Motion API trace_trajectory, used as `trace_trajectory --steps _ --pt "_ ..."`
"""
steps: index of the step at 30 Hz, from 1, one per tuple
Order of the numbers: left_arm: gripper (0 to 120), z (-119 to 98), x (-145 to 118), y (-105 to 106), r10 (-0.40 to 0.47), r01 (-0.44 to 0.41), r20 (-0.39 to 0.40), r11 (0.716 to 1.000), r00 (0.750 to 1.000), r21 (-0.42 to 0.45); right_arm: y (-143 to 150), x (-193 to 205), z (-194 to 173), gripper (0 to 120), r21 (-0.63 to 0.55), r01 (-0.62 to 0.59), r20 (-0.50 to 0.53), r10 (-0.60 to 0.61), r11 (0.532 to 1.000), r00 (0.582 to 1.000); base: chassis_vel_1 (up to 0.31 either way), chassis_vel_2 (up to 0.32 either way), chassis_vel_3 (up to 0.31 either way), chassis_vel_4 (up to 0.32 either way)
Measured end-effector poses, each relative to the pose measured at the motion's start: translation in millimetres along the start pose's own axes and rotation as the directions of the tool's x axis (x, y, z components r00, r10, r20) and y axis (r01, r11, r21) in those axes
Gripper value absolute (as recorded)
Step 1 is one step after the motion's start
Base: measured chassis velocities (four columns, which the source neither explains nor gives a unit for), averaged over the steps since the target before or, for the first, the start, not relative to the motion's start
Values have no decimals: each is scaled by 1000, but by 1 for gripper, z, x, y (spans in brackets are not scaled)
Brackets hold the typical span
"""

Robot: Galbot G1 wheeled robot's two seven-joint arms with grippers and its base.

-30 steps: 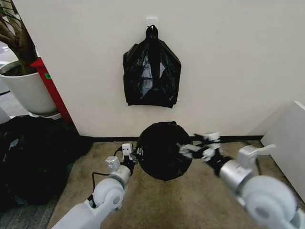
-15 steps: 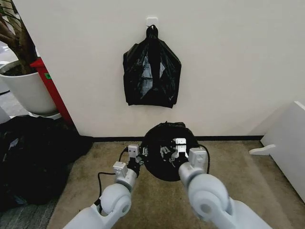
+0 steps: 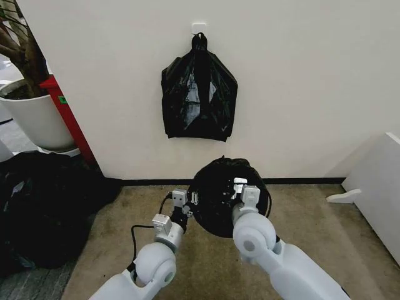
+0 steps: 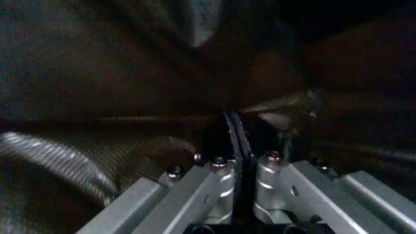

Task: Place the garbage bag over the trash bin.

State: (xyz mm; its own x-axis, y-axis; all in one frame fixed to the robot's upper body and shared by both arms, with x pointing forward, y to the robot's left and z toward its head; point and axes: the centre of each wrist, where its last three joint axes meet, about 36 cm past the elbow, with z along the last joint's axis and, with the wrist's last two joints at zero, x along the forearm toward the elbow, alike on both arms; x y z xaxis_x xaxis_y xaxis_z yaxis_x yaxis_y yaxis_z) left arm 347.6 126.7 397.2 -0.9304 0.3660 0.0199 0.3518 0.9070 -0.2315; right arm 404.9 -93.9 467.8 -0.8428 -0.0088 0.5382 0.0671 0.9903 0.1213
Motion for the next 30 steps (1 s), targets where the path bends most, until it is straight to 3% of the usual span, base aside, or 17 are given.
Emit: trace_trajectory --steps 16,30 --pt "1 -5 7 -10 38 -38 12 999 999 24 7 -50 -1 0 -37 -75 -72 72 997 995 0 0 0 0" --pt "1 -12 16 -12 62 -62 13 997 998 41 -1 -62 3 0 -43 -84 -97 80 996 992 0 0 0 0"
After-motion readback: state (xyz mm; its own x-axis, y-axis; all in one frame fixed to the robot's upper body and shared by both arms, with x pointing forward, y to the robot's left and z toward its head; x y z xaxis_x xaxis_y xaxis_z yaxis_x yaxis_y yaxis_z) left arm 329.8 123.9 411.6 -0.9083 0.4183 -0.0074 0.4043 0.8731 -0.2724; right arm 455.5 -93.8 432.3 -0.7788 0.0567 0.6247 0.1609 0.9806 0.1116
